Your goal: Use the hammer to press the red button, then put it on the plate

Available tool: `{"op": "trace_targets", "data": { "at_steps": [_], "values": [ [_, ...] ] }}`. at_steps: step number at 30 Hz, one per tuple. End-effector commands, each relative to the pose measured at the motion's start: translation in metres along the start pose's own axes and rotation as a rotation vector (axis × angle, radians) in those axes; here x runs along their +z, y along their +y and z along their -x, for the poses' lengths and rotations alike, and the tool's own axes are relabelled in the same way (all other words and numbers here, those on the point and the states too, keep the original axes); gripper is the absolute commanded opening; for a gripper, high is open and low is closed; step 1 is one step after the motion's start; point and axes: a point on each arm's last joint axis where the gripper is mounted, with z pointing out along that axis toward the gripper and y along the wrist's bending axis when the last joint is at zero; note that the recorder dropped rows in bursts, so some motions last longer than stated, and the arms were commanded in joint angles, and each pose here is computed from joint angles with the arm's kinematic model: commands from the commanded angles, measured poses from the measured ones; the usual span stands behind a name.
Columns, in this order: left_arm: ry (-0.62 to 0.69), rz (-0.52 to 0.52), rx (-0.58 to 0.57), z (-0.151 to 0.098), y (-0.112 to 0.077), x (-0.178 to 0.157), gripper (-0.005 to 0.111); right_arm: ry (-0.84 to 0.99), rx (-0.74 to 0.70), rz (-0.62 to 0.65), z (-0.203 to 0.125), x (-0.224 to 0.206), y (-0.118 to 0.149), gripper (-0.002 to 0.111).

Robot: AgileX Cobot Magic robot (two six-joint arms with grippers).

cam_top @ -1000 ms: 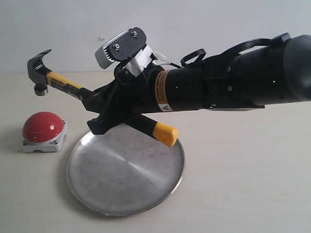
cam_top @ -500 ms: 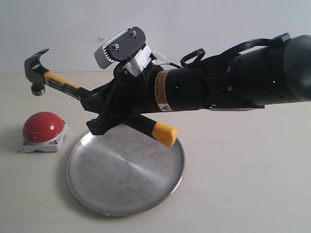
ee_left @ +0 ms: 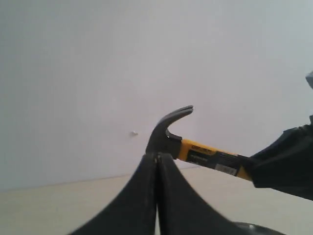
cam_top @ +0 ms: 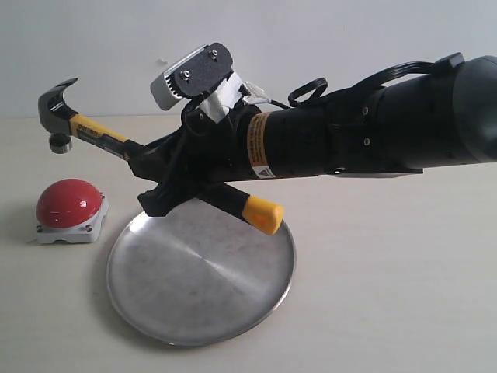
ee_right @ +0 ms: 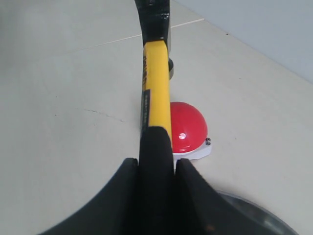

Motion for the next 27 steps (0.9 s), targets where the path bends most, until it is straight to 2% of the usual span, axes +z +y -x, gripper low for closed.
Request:
{"op": "trace_targets", "data": {
  "at_steps": [1,3,8,11,18,20,23,27],
  "values": [
    [-0.022,0.087,-0.028,0.001,0.008,-0.001,0.0,-0.079,-0.008,0.046,0.016,-0.006,0.007,0.0],
    [0.017,0.128,-0.088,-0.003,0.011,-0.001,0.0,-0.075,-0.012,0.045,0.016,-0.006,0.007,0.0],
    [0.229,0.228,-0.171,-0.023,0.018,-0.005,0.0,-0.067,-0.029,0.05,0.015,-0.006,0.007,0.0],
    [0.307,0.279,-0.285,-0.031,0.02,-0.008,0.0,-0.052,-0.031,0.053,0.01,-0.003,0.006,0.0],
    [0.327,0.282,-0.278,-0.033,0.02,-0.009,0.0,-0.064,-0.044,0.087,-0.006,0.015,0.003,0.0],
    [0.338,0.285,-0.278,-0.034,0.02,-0.009,0.0,-0.099,-0.004,0.04,-0.009,0.031,-0.008,0.0],
    [0.342,0.286,-0.279,-0.034,0.021,-0.01,0.0,-0.108,0.04,0.034,-0.01,0.059,-0.022,0.0],
    [0.342,0.286,-0.279,-0.034,0.021,-0.01,0.0,-0.039,0.098,0.012,-0.022,0.098,-0.036,0.0]
  ]
}}
